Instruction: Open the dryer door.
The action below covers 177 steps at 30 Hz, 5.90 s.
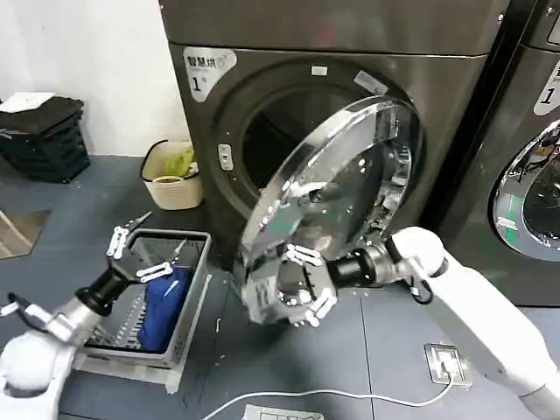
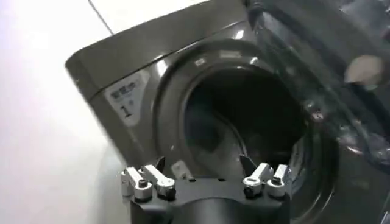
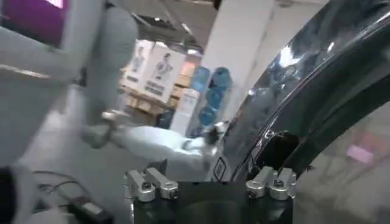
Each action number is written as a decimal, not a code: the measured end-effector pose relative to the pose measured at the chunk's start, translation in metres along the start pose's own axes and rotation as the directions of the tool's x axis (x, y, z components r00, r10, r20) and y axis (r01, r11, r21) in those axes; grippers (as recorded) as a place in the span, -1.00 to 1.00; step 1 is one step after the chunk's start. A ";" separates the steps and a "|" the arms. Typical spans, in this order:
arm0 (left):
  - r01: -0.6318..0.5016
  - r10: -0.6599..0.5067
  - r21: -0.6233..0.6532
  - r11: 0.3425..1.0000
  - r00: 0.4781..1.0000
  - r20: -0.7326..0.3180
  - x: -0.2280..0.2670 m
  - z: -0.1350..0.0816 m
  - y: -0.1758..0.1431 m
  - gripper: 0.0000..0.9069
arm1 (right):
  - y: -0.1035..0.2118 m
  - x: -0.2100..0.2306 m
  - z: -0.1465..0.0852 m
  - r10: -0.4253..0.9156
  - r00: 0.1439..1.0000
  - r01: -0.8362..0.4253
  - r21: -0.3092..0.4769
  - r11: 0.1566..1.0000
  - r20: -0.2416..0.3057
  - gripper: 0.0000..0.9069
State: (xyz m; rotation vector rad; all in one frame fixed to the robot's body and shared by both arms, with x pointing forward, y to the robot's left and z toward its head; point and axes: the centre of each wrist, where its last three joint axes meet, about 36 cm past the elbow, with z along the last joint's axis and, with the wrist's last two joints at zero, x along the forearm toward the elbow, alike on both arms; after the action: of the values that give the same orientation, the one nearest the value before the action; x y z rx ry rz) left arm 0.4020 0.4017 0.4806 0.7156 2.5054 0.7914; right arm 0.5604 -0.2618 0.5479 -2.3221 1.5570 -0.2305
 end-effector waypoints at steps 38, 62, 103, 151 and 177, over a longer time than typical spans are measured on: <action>-0.469 0.445 -0.014 0.883 0.827 0.343 -0.184 -0.012 -0.060 1.00 | 0.296 0.149 -0.101 0.615 0.763 -0.608 0.103 0.787 -0.199 1.00; -0.640 0.600 -0.105 0.761 0.634 0.488 -0.304 -0.047 -0.140 1.00 | 0.639 0.077 -0.172 0.774 -0.622 -0.586 0.727 -0.357 -0.121 1.00; -0.640 0.640 -0.100 0.762 0.722 0.264 -0.437 -0.136 -0.252 1.00 | 0.728 -0.012 -0.250 -0.358 -0.704 0.705 0.668 -0.239 0.614 1.00; -0.675 0.658 0.086 0.733 0.735 0.162 -0.201 -0.084 -0.102 1.00 | 0.740 0.036 -0.232 -0.338 -0.770 0.634 0.707 -0.313 0.541 1.00; -0.790 0.709 -0.505 0.349 0.574 -0.408 -0.044 -0.012 0.106 1.00 | 0.690 0.103 -0.191 -0.177 -0.883 0.466 0.771 -0.435 0.434 1.00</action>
State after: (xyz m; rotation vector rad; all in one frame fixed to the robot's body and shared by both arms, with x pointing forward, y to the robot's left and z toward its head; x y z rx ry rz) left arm 0.4670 0.4462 0.5651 1.6044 1.6044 1.9499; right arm -0.0574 -0.6300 0.4705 -1.9857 -1.8927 0.9626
